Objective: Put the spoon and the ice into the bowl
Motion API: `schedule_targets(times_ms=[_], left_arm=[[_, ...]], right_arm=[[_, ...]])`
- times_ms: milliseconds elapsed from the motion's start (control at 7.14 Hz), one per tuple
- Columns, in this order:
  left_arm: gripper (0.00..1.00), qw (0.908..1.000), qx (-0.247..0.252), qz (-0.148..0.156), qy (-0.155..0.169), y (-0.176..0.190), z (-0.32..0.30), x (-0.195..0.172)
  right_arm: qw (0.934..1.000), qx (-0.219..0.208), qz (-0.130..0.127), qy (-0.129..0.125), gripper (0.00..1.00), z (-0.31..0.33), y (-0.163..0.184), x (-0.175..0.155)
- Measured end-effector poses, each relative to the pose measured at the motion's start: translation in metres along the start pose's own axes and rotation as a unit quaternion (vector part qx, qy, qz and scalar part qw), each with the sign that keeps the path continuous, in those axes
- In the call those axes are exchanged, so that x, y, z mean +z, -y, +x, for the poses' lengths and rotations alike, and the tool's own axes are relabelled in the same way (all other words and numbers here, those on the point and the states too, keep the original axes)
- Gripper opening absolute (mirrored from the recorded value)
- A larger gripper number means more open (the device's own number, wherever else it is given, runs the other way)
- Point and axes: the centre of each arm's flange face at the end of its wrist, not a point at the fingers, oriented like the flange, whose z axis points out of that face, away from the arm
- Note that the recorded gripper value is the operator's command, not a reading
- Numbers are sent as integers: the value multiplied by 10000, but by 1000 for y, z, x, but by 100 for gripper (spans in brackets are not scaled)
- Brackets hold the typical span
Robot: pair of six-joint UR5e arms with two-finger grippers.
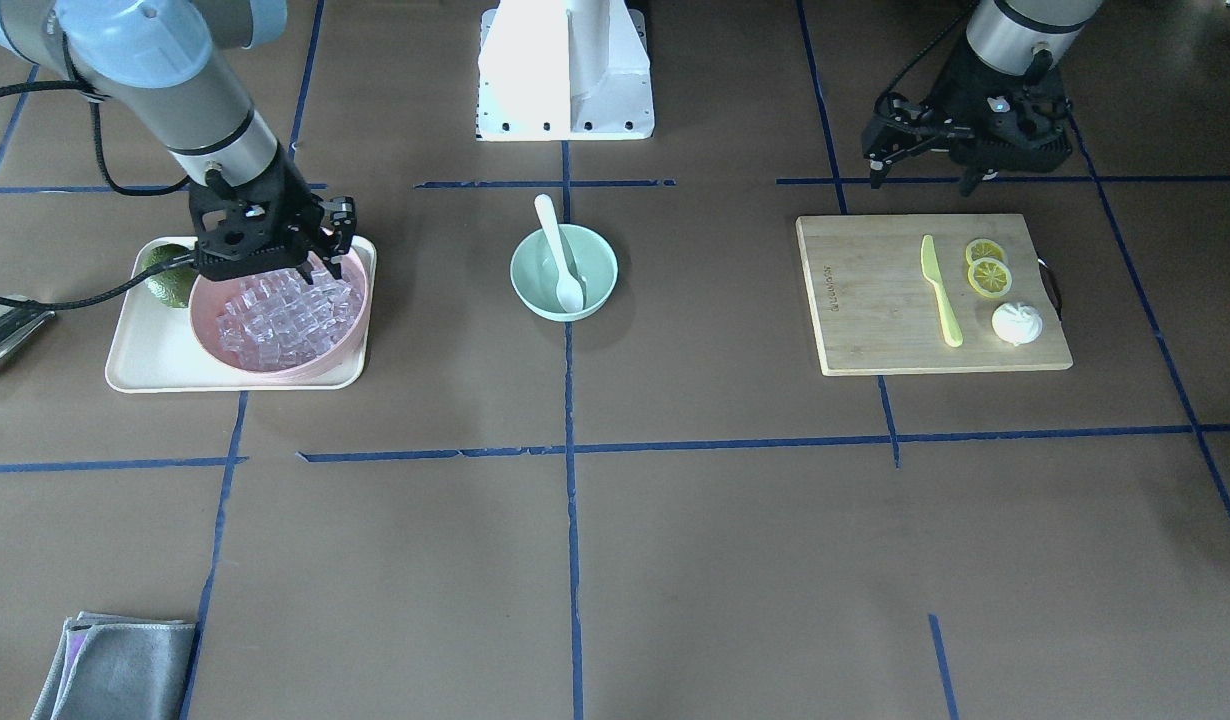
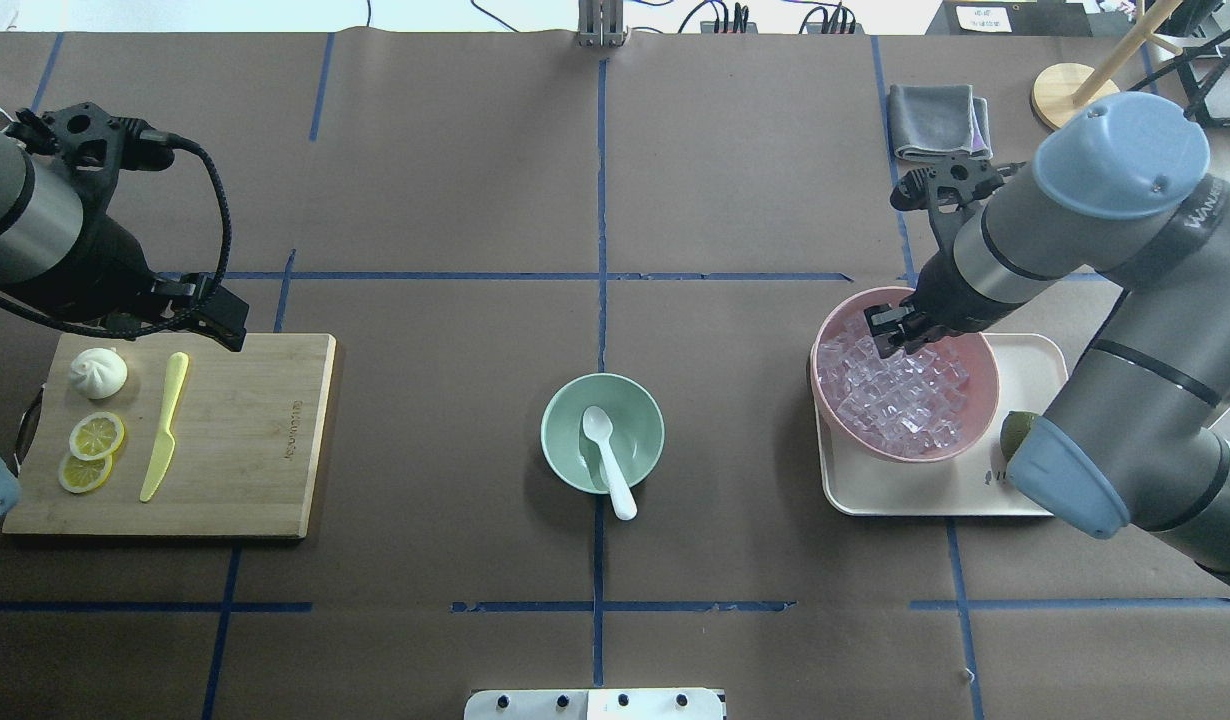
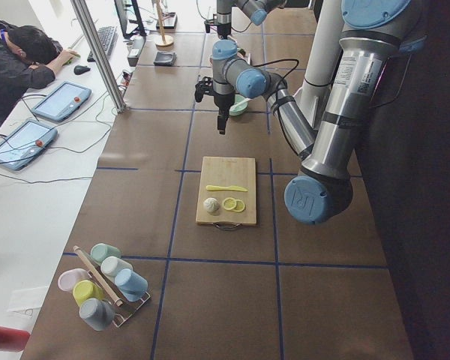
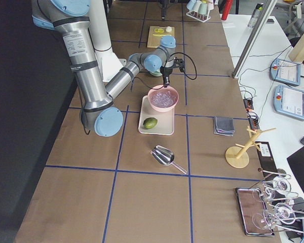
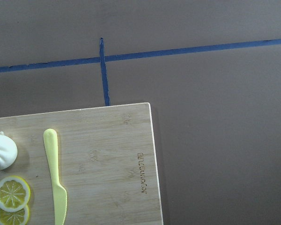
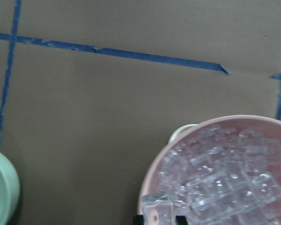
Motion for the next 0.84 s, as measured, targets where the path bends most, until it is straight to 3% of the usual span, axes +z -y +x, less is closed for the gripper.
schedule_targets(times_ms=[701, 841], left_arm=[[100, 9975, 478, -157, 488, -20, -162, -13], [100, 9971, 512, -149, 537, -26, -178, -17]], right_arm=[[9984, 553, 137, 69, 3, -195, -16, 53], [9983, 564, 135, 76, 19, -213, -21, 64]])
